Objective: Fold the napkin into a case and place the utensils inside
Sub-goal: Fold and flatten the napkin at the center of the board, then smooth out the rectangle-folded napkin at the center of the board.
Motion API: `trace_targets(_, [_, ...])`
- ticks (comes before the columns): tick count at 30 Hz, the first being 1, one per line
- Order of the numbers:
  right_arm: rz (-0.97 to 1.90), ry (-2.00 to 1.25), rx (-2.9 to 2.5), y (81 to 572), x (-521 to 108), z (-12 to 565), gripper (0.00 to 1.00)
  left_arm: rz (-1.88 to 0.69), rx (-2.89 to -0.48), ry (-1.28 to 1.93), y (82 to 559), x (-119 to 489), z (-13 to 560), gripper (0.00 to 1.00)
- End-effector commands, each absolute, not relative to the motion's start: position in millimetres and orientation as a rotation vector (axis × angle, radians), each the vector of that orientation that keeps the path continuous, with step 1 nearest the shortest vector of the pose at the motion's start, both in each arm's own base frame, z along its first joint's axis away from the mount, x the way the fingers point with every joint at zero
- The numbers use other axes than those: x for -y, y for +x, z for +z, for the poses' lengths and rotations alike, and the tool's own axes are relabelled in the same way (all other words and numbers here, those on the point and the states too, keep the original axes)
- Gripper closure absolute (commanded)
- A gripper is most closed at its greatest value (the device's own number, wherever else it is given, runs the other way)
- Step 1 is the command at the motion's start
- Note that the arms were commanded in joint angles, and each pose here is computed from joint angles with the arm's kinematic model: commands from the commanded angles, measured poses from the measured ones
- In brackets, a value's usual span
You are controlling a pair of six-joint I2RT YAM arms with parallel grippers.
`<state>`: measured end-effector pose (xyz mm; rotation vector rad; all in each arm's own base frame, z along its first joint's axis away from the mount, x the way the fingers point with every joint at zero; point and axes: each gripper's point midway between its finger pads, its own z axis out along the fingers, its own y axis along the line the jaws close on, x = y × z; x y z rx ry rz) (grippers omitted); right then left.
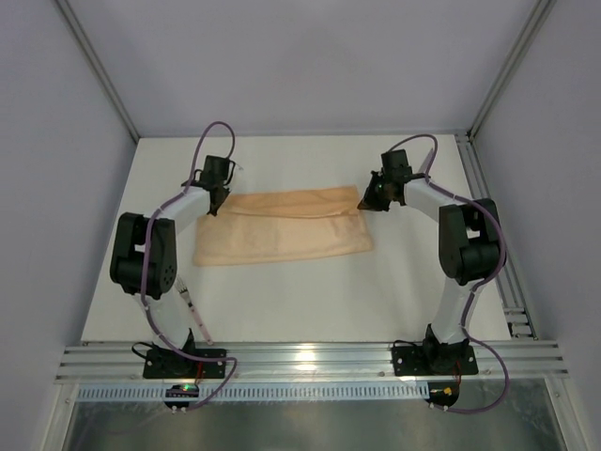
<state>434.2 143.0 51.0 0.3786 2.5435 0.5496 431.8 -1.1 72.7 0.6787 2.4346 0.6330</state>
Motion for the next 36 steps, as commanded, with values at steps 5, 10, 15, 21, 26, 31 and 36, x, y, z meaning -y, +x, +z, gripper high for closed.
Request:
trace_targets(5, [0.56,0.413,-2.476,461,-144,61,0.96,0.61,-2.38,0.601,453,4,83,1.0])
trace_targets(10, [0.593,0.445,-2.458,474,-149,64,0.84,0.583,-2.37,0.564,467,6,82,1.0])
trace_targets(15, [0.637,0.454,-2.471,481,-157,56,0.73,0.564,-2.392,0.548,471,5,71,0.87])
trace_targets(21, [0.629,0.466,-2.43,493,-156,61,0.64,0.539,-2.383,0.503,477,2,73,0.66])
trace_targets(26, [0.614,0.479,-2.387,512,-154,76,0.53,0.54,-2.383,0.476,482,-2,77,0.59])
trace_targets(31, [0.552,0.443,-2.36,530,-147,98,0.46,0.502,-2.39,0.428,480,-8,95,0.56])
trace_targets(36, [0.387,0.342,-2.426,492,-122,93,0.46,0.298,-2.436,0.426,433,1,119,0.56])
